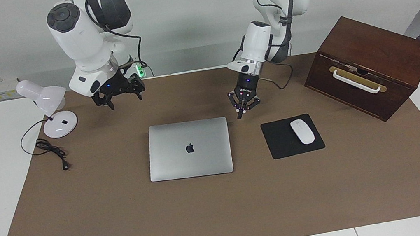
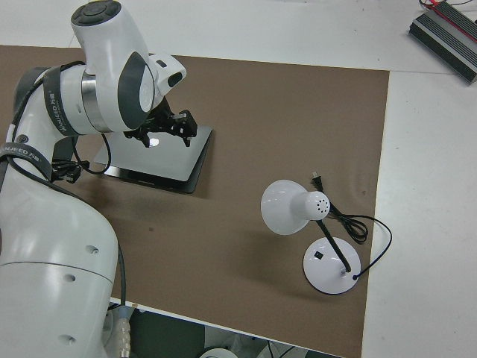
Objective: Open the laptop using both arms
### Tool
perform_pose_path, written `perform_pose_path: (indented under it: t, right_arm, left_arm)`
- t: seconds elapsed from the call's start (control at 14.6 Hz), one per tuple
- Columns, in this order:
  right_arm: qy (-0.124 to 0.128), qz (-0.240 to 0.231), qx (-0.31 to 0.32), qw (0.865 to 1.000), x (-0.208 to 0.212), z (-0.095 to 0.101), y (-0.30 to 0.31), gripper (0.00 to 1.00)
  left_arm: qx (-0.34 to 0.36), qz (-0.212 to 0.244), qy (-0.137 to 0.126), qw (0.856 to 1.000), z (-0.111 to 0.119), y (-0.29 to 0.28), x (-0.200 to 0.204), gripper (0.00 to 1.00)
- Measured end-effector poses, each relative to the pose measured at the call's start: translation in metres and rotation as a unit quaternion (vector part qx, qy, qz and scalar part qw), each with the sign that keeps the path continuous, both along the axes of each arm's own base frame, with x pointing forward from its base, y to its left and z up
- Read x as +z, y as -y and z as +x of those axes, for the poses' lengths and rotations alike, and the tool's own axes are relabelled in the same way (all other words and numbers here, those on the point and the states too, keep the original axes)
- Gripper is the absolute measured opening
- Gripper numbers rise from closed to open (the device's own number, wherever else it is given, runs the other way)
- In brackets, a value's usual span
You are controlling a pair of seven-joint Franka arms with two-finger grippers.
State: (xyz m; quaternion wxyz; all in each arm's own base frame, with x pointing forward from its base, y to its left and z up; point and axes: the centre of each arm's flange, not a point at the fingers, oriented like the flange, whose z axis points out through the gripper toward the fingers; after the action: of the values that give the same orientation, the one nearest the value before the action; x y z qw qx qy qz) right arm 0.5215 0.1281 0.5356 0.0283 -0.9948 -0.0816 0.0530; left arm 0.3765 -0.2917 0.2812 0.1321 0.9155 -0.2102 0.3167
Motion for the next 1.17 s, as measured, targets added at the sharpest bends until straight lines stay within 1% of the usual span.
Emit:
perform_pose_path:
  t: [0.14, 0.62, 0.89, 1.17]
  right_arm:
    - [-0.001, 0.0, 0.0, 1.0, -0.001, -0.001, 0.0, 1.0]
    - [-0.008, -0.002, 0.0, 1.0, -0.008, -0.003, 0.001, 1.0]
    - [-0.01, -0.002, 0.0, 1.0, -0.009, -0.004, 0.001, 1.0]
    - [0.0, 0.0, -0.001, 1.0, -0.008, -0.002, 0.001, 1.0]
  left_arm:
    - [0.0, 0.002, -0.001, 1.0, 0.0, 0.0, -0.007, 0.01]
    - [0.002, -0.014, 0.016, 1.0, 0.017, 0.013, 0.007, 0.01]
    - [0.001, -0.015, 0.014, 1.0, 0.027, 0.024, -0.002, 0.01]
    - [0.001, -0.014, 0.012, 1.0, 0.034, 0.03, -0.009, 0.01]
